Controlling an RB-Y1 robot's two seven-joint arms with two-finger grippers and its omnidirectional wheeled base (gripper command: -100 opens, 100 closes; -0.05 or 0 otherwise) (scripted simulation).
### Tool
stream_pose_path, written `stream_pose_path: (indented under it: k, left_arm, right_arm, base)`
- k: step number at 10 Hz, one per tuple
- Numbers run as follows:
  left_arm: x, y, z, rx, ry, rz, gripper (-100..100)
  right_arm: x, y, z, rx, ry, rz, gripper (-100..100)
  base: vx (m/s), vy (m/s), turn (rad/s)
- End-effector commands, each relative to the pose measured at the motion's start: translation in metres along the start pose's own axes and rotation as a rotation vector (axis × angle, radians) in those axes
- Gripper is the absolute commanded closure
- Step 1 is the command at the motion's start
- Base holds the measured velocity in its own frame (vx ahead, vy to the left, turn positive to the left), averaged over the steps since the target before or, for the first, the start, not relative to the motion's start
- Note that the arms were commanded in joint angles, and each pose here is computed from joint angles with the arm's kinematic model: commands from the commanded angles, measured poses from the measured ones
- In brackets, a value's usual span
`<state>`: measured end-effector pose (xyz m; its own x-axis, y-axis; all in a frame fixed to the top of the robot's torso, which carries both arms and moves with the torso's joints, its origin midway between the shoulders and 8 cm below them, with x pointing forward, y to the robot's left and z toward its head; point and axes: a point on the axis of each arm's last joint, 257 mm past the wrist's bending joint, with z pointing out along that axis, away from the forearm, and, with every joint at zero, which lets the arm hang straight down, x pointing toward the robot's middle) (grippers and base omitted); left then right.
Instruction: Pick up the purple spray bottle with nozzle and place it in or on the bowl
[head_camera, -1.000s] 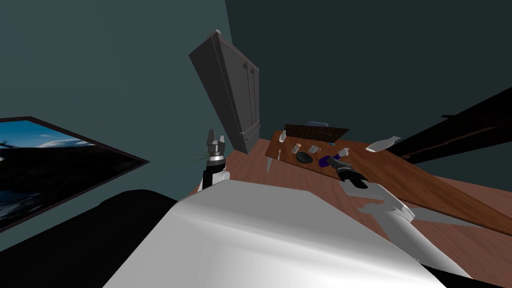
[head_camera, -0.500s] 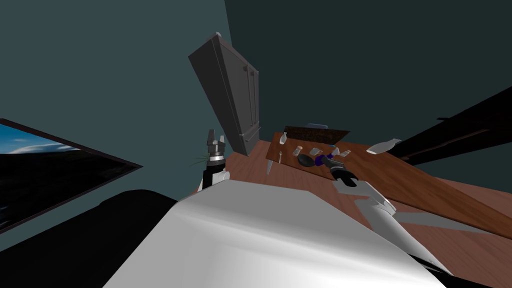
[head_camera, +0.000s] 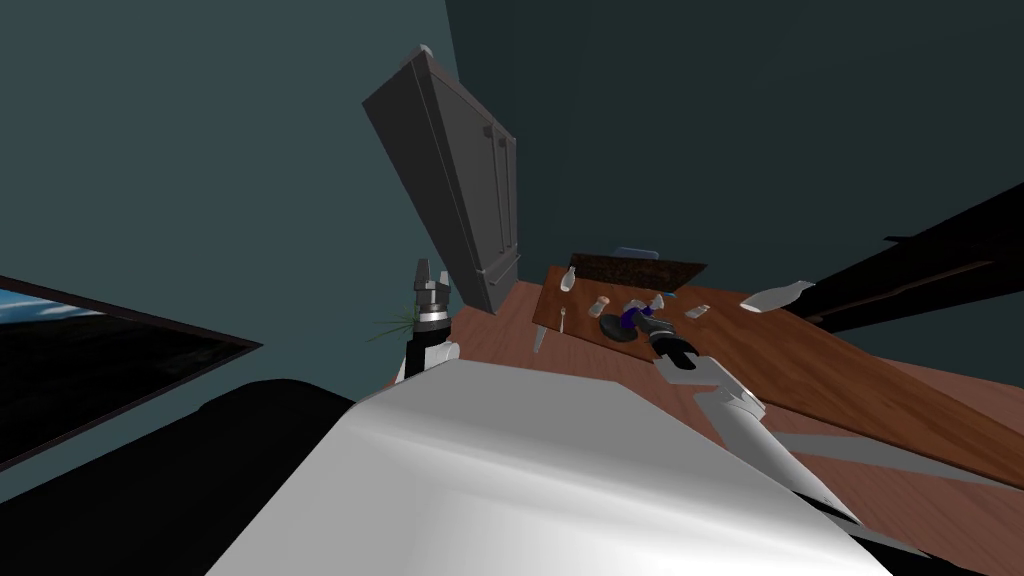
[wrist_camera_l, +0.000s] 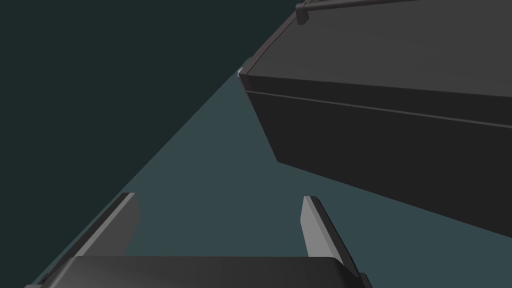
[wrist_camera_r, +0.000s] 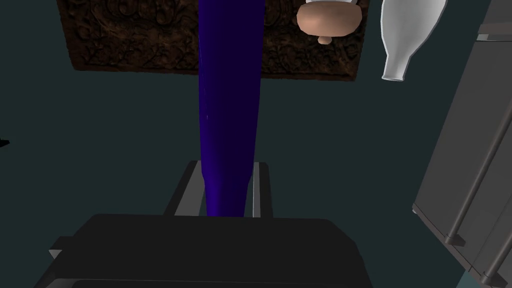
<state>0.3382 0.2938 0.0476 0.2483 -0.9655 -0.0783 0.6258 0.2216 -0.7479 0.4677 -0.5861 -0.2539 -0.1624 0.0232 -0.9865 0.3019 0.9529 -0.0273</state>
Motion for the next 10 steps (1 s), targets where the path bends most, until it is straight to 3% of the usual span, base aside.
stream_pose_path:
  k: [1, 5, 6, 7, 10]
  left_arm:
    - [0.000, 0.000, 0.000, 0.000, 0.000, 0.000, 0]
    - [0.000, 0.000, 0.000, 0.000, 0.000, 0.000, 0]
    - [0.000, 0.000, 0.000, 0.000, 0.000, 0.000, 0]
    - [0.000, 0.000, 0.000, 0.000, 0.000, 0.000, 0]
    - [0.000, 0.000, 0.000, 0.000, 0.000, 0.000, 0]
  right_arm:
    - [0.000, 0.000, 0.000, 0.000, 0.000, 0.000, -100]
    - [0.000, 0.000, 0.000, 0.000, 0.000, 0.000, -100]
    - [0.000, 0.000, 0.000, 0.000, 0.000, 0.000, 0]
    - [-0.011, -0.008, 0.003, 0.012, 0.001, 0.002, -100]
    - [-0.032, -0.024, 0.007, 0.036, 0.004, 0.006, -100]
  base:
    - [0.011, 0.003, 0.004]
    - [0.001, 0.000, 0.000]
    - [0.000, 0.000, 0.000]
    - [-0.030, 0.009, 0.077]
    - [-0.064, 0.016, 0.090]
